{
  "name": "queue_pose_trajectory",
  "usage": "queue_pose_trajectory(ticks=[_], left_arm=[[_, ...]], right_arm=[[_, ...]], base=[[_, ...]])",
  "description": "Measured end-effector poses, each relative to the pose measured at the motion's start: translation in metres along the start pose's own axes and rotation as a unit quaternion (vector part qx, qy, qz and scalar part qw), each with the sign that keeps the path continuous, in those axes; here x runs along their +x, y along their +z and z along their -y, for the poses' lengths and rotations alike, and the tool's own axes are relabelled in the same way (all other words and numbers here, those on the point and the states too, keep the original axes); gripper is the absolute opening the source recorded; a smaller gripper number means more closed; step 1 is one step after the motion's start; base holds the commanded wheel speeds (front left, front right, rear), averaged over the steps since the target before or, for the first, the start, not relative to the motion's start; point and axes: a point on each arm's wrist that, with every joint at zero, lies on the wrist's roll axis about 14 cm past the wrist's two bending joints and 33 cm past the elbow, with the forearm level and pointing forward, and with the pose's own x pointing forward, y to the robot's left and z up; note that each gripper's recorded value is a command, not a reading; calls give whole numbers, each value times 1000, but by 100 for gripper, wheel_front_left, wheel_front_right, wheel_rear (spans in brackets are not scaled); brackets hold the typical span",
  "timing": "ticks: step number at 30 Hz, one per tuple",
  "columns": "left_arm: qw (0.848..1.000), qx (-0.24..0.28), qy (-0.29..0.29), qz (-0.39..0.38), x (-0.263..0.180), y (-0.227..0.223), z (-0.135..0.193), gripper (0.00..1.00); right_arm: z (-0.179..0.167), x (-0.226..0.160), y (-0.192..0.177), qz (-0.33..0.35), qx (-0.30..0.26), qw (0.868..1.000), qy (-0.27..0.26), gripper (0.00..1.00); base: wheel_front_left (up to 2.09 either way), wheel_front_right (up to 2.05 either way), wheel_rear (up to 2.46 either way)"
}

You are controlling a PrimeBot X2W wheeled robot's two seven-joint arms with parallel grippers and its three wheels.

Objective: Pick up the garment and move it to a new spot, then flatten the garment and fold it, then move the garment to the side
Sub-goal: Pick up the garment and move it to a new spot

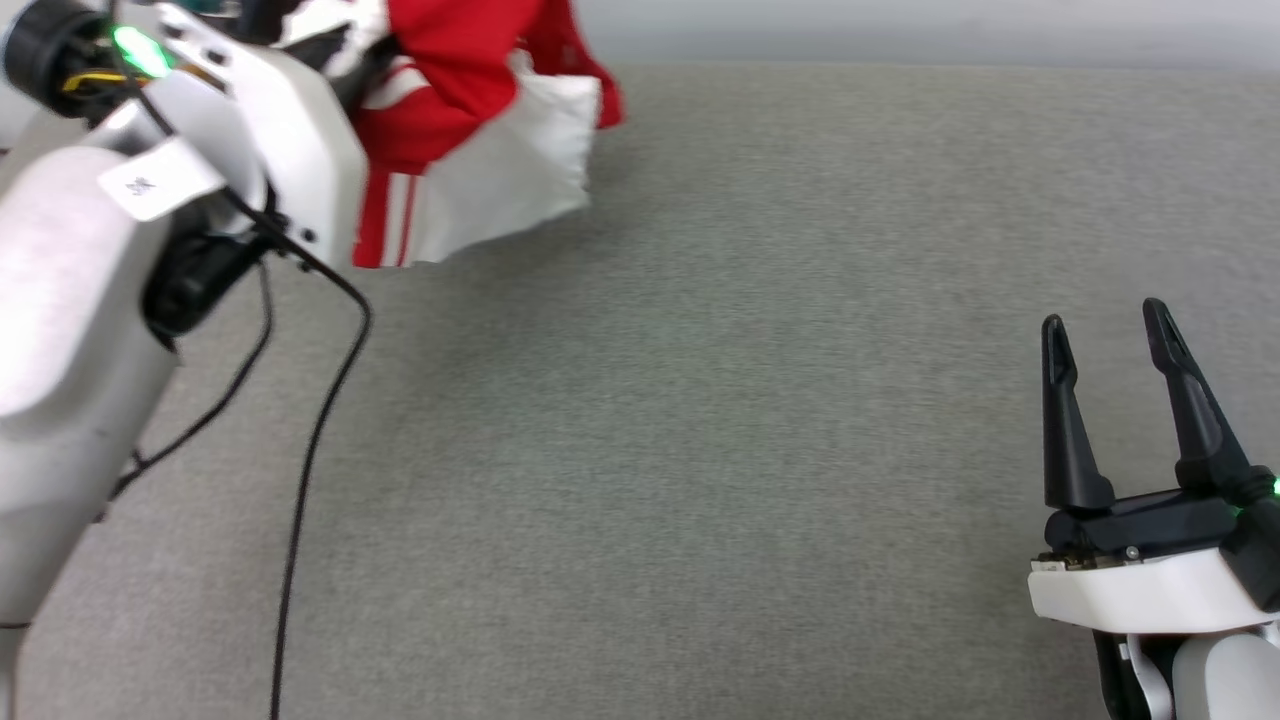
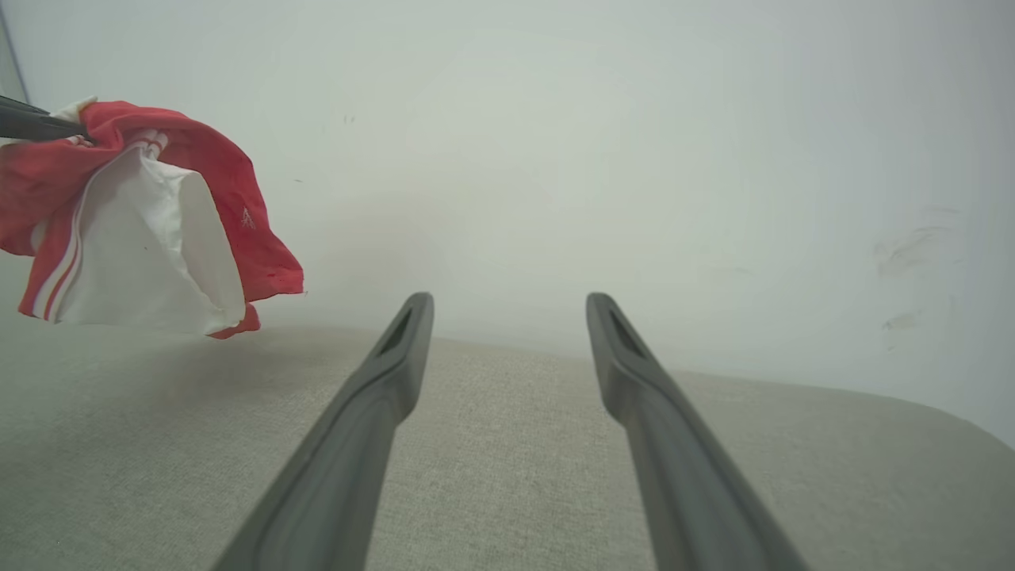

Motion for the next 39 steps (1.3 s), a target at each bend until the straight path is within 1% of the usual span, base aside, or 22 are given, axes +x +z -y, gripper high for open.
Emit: queue_pose_trajectory(ticks=[5, 7, 10, 14, 19, 24, 26, 28, 31, 32, 33, 34, 39], left_arm=[[996, 20, -83, 33, 25, 29, 67, 0], [992, 32, -114, 41, 33, 35, 93, 0], [984, 36, -167, 46, 45, 36, 138, 0], [973, 33, -227, 30, 55, 16, 189, 0], [956, 33, -290, -28, 56, -35, 243, 0], [937, 31, -333, -100, 41, -91, 278, 0], [931, 28, -344, -122, 32, -109, 287, 0], [928, 23, -347, -137, 27, -121, 289, 0], [928, 21, -346, -136, 25, -124, 291, 0], [930, 20, -343, -131, 24, -123, 290, 38], [932, 19, -340, -125, 24, -121, 289, 96], [935, 18, -335, -113, 25, -117, 287, 100], [954, -16, -297, -25, 26, -77, 278, 100]], right_arm=[[23, -14, 10, 4, -7, 999, -35, 100], [33, -19, 13, 4, -10, 999, -49, 100], [46, -28, 14, 2, -16, 997, -70, 100], [59, -36, 12, -7, -23, 996, -90, 100], [66, -39, 5, -19, -26, 995, -100, 100], [67, -39, -2, -29, -24, 994, -101, 100], [66, -39, -5, -31, -22, 994, -100, 100], [65, -38, -6, -33, -21, 994, -98, 100], [63, -37, -7, -33, -20, 995, -96, 100], [63, -37, -6, -32, -19, 995, -95, 100], [62, -37, -5, -30, -19, 995, -93, 100], [61, -37, -3, -29, -19, 995, -93, 100], [58, -45, 1, -28, -19, 995, -91, 100]], base=[[0, 0, 0], [0, 0, 0], [0, 0, 0], [0, 0, 0], [0, 0, 0], [0, 0, 0], [0, 0, 0], [0, 0, 0], [0, 0, 0], [0, 0, 0], [0, 0, 0], [0, 0, 0], [0, 0, 0]])
